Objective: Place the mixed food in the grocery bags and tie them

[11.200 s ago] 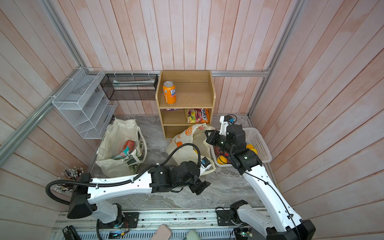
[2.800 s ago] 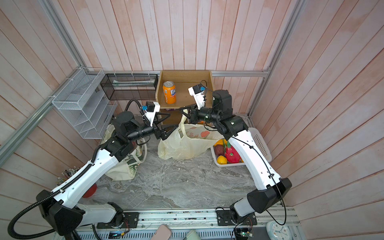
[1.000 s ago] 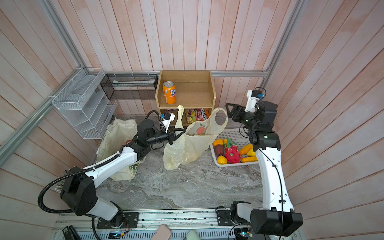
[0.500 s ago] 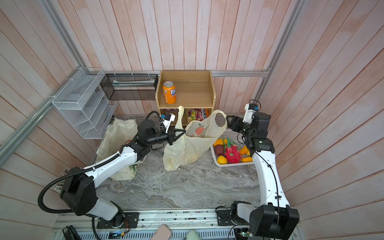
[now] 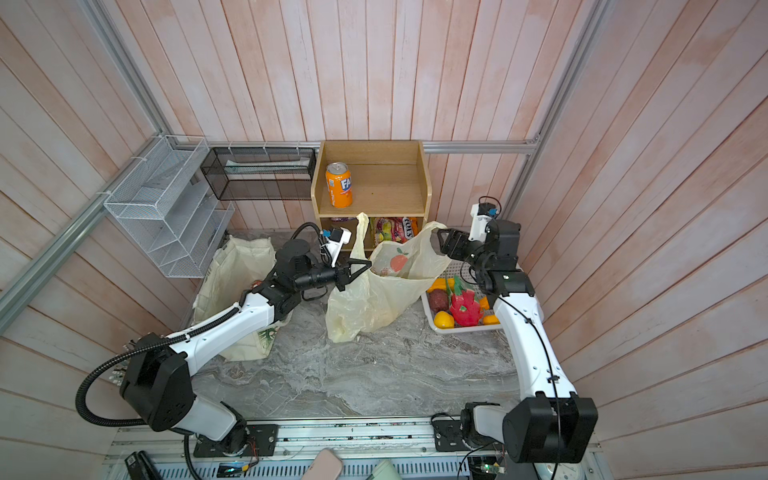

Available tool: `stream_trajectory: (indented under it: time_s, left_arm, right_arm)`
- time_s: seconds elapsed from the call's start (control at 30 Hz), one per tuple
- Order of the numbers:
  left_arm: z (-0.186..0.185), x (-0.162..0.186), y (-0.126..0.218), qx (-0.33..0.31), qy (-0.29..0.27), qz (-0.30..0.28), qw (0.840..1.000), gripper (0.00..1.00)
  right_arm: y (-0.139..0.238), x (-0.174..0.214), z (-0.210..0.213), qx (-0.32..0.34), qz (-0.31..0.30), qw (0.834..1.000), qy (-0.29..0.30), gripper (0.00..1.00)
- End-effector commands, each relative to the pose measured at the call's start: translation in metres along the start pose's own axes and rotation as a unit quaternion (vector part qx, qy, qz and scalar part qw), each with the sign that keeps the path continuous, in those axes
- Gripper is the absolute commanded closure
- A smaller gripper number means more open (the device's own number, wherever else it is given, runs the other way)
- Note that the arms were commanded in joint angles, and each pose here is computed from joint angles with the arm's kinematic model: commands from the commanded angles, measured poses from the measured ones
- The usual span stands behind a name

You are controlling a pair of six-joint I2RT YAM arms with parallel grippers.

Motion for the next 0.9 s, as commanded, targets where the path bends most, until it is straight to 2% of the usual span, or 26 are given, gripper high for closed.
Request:
stream_trajectory:
  time_s: [0.0,0.13,0.2,0.33,0.43,0.5,0.57,0.7,0.87]
  left_arm:
    - [-0.007,-0.016,0.010,0.003,-0.023,-0.019,1.000,1.00]
    - [-0.001,-0.021,0.015,-0.015,-0.018,-0.028,0.999,1.00]
    - [0.006,-0.026,0.018,-0.030,-0.012,-0.037,0.999,1.00]
    - [0.018,-0.033,0.018,-0.058,-0.002,-0.037,0.998,1.00]
    - [0.026,-0.031,0.021,-0.081,0.028,-0.053,0.995,1.00]
    - [0.026,-0.028,0.019,-0.070,0.058,-0.065,0.994,1.00]
    - [0.026,-0.025,0.013,-0.057,0.084,-0.054,0.993,1.00]
    - [0.027,-0.025,0.010,-0.063,0.091,-0.046,0.993,1.00]
    - [0.030,-0.030,0.009,-0.065,0.078,-0.046,0.994,1.00]
  right_arm:
    - [-0.007,-0.024,0.005,0.007,-0.025,1.000,0.015,0.39]
    - [0.000,-0.033,0.019,-0.013,-0.023,0.999,0.020,0.85]
    - [0.009,-0.031,0.030,-0.023,-0.022,0.999,0.019,0.99]
    - [0.024,-0.015,0.055,-0.047,-0.009,0.999,0.006,1.00]
    - [0.032,0.001,0.076,-0.061,-0.003,0.998,-0.002,1.00]
    - [0.034,0.011,0.086,-0.070,0.006,0.997,-0.013,1.00]
    - [0.035,0.018,0.095,-0.077,0.016,0.997,-0.018,1.00]
    - [0.043,0.025,0.116,-0.083,0.028,0.996,-0.016,1.00]
    - [0.061,0.026,0.136,-0.081,0.003,0.996,-0.028,1.00]
Point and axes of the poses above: each gripper's point midway between its finger pads, its own y axis back along the fingers, its own z axis along the line the jaws close on, x = y × z, the point moved 4 cm from there along y, back along the fingers, and after that the axes turned 7 degrees about -y, right-handed, at the moved point
